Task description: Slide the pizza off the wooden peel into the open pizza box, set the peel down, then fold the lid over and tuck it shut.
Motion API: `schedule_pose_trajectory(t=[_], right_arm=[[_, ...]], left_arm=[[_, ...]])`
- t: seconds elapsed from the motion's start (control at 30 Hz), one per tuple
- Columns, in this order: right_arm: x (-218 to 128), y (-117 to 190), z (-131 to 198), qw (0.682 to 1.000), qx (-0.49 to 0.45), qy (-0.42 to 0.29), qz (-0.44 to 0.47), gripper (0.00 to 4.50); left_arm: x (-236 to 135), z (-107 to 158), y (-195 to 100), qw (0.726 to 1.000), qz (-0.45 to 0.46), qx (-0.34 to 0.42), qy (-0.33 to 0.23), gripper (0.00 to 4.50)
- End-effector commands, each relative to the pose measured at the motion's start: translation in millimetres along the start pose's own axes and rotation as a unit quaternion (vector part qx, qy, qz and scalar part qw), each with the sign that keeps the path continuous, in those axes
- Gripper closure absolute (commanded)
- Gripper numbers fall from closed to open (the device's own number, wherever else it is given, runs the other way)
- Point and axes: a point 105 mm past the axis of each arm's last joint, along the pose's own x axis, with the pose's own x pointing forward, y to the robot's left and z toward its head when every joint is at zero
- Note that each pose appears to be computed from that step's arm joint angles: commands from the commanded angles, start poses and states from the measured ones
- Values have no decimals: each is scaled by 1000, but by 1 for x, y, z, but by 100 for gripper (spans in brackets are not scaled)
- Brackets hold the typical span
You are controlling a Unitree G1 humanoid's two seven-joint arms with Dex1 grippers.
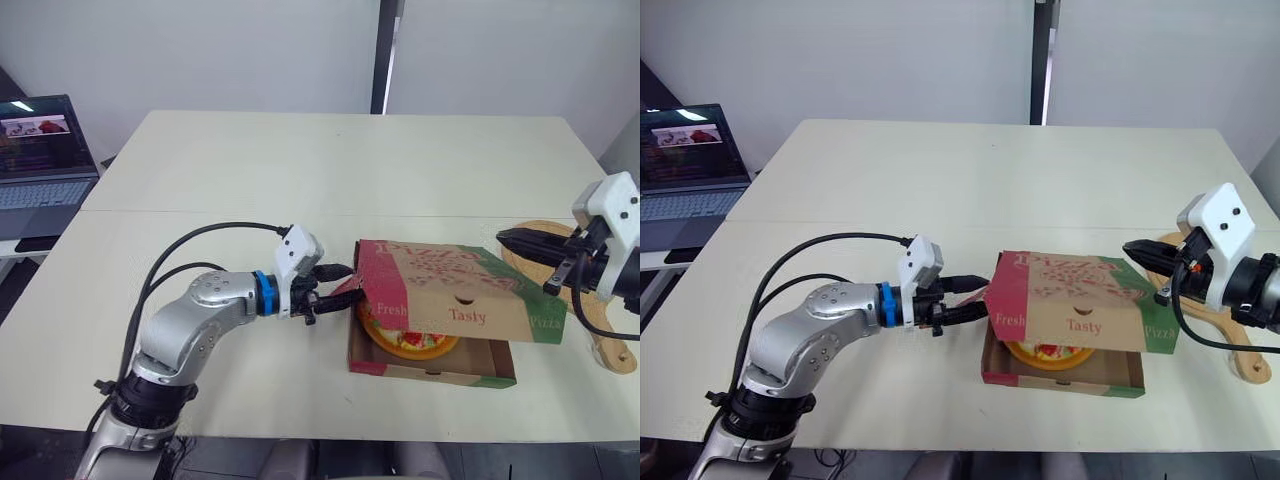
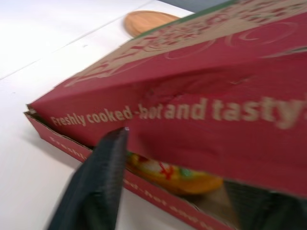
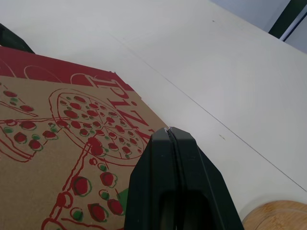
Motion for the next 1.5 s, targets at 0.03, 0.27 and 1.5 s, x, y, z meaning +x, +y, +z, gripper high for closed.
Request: schedule_pose_trajectory(t=[0.03, 0.27, 1.5], right_arm=[[-3, -2, 12, 999, -26, -19, -5, 450], [-2, -2, 11, 999, -28, -16, 1, 450], [-43, 3, -71, 994, 31, 100, -26, 450]], left_arm=[[-26, 18, 7, 999, -35, 11, -5, 25], [-55, 74, 32, 996, -72, -9, -43, 1], [61, 60, -2, 929, -280, 237, 48, 445]])
